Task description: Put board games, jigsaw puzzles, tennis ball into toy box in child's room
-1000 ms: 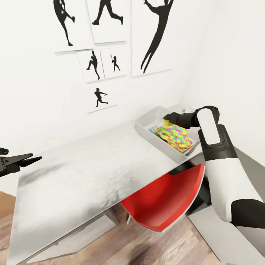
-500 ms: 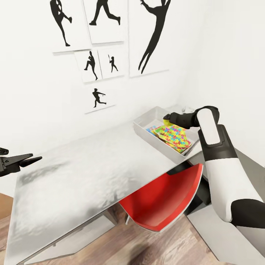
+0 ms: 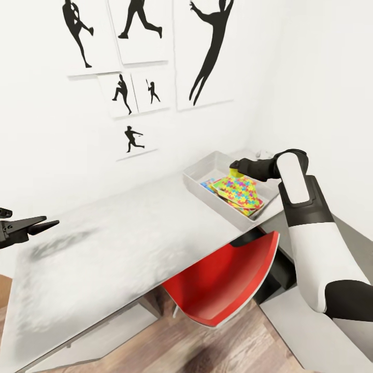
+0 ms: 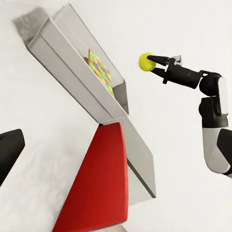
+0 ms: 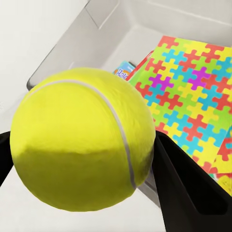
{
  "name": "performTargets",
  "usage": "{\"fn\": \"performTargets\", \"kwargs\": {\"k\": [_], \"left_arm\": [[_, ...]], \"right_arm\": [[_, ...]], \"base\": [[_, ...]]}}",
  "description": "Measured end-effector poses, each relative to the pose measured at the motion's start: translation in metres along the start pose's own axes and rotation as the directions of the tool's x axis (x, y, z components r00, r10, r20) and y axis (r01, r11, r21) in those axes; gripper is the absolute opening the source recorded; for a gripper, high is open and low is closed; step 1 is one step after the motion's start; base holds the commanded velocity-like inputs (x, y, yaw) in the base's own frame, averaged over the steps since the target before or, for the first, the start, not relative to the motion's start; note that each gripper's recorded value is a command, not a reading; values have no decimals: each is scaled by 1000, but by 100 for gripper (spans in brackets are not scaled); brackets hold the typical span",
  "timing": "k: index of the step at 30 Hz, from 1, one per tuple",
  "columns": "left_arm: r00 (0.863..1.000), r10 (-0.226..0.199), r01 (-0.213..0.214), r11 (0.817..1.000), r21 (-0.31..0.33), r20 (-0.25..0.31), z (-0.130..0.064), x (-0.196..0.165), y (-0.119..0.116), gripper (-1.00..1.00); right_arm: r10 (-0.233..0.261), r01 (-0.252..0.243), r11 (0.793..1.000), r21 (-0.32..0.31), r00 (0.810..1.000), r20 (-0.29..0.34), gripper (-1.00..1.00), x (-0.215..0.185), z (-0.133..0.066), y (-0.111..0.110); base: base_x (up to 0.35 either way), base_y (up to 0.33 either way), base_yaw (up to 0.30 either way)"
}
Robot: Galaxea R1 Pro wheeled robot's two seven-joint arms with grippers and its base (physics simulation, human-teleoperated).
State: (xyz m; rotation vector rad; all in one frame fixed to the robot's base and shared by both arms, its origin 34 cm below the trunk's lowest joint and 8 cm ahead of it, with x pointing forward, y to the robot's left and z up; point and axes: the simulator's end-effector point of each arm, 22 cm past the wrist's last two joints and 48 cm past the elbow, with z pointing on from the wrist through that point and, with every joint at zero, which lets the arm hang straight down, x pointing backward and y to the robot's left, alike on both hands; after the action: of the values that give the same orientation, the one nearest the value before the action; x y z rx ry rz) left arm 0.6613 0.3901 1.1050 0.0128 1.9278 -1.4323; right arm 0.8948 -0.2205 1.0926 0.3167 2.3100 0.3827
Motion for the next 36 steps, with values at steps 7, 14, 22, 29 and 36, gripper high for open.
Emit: {"fn": "performTargets", "kwargs": {"k": [7,14,22,29,36], "left_arm": [[1000,9,-9,1000,4,5,-2,-2,-6,100],[1000,20,-20,1000,8,12,-4,-6,-11,100],[999,30,-30,999,13,19,-6,-9,-18,100],[999,39,-39,999,18,22,-7,-11,-24,100],[999,48,-49,999,22,26,-8,-13,-30,100]], "right_arm": [[-1,1,1000,-4,1000,11,-100,-5,-7,3],[-1,1,1000,-10,1000,22,-100,-11,-14,6],[-4,5,1000,-10,999,37,-100,-18,-23,6],[-6,7,1000,-16,999,50,-100,-24,-31,10],[-8,10,1000,-22,998,61,-100,-28,-38,15]], "base": [[67,-51,-5],[23,-14,0],[1,0,0],[0,0,0],[0,0,0]]}}
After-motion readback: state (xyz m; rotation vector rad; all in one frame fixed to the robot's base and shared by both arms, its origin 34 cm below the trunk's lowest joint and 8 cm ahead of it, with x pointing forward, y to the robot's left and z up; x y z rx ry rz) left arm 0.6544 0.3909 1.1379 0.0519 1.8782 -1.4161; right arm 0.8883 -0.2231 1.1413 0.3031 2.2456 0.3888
